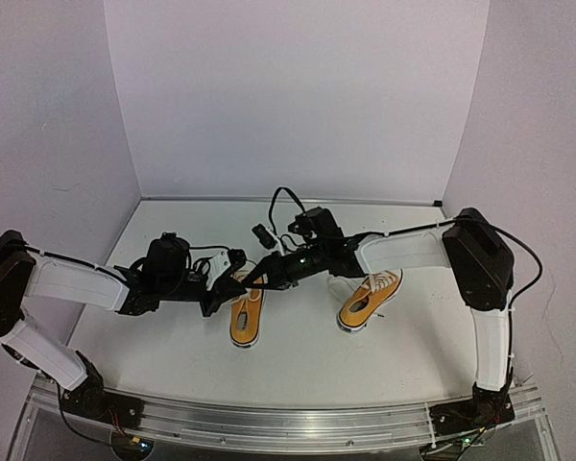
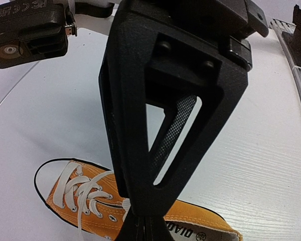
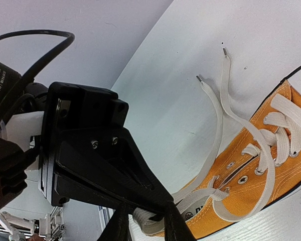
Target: Tie the shoes
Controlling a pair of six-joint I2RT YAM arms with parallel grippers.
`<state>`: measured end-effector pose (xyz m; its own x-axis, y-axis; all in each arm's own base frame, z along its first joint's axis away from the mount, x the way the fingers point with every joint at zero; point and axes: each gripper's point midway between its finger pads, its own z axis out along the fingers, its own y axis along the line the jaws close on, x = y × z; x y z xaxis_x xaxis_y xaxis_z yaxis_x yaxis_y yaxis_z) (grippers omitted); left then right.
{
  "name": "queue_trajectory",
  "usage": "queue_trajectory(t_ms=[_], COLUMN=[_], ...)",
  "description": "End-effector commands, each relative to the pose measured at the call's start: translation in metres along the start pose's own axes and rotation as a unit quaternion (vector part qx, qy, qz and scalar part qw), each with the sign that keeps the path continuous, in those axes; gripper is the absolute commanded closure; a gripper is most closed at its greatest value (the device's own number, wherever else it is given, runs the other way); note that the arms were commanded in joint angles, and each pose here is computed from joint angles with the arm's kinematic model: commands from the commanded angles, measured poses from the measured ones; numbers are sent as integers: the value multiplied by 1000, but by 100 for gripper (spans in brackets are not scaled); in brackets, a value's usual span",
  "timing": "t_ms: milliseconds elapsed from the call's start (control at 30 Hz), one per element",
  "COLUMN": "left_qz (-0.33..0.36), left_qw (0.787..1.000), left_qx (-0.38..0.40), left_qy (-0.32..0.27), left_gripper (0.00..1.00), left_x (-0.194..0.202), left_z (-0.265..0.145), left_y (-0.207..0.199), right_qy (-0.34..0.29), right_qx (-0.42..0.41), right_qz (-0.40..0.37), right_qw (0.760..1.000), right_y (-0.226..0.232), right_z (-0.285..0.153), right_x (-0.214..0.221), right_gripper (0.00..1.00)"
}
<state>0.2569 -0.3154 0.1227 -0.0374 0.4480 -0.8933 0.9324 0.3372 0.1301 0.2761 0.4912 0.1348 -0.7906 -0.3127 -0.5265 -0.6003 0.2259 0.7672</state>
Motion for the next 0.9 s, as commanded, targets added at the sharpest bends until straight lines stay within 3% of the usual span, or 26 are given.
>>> queue_trajectory(t_ms=[0, 100, 200, 300, 467, 667, 733, 867], left_qz=[20, 20, 19, 13, -6, -65, -102, -185], left_qw=[999, 999, 999, 999, 998, 983, 974, 950], left_qx=[-8, -8, -11, -19, -63, -173, -198, -218], left_qy=[-35, -35, -36, -30, 11, -1, 29, 123], left_gripper=[100, 100, 100, 96, 76, 49, 43, 42], left_x=[-28, -28, -29, -29, -19, -23, -11, 28], left_z=[0, 1, 1, 0, -15, -52, -55, -47], left_y=[7, 8, 9, 12, 27, 76, 95, 125], right_qy=[-5, 0, 2, 0, -13, -18, -19, -20], right_qx=[-21, -22, -17, -13, 3, 7, 6, 6], right_qz=[-26, -27, -31, -38, -52, -56, -58, -60], right_qw=[999, 999, 999, 999, 999, 998, 998, 998], right_y=[15, 15, 14, 16, 18, 18, 19, 19], right_z=[6, 6, 6, 3, -4, -7, -7, -7], right_x=[-9, -7, -5, -6, -13, -15, -16, -17], right_gripper=[77, 82, 100, 100, 100, 100, 100, 100])
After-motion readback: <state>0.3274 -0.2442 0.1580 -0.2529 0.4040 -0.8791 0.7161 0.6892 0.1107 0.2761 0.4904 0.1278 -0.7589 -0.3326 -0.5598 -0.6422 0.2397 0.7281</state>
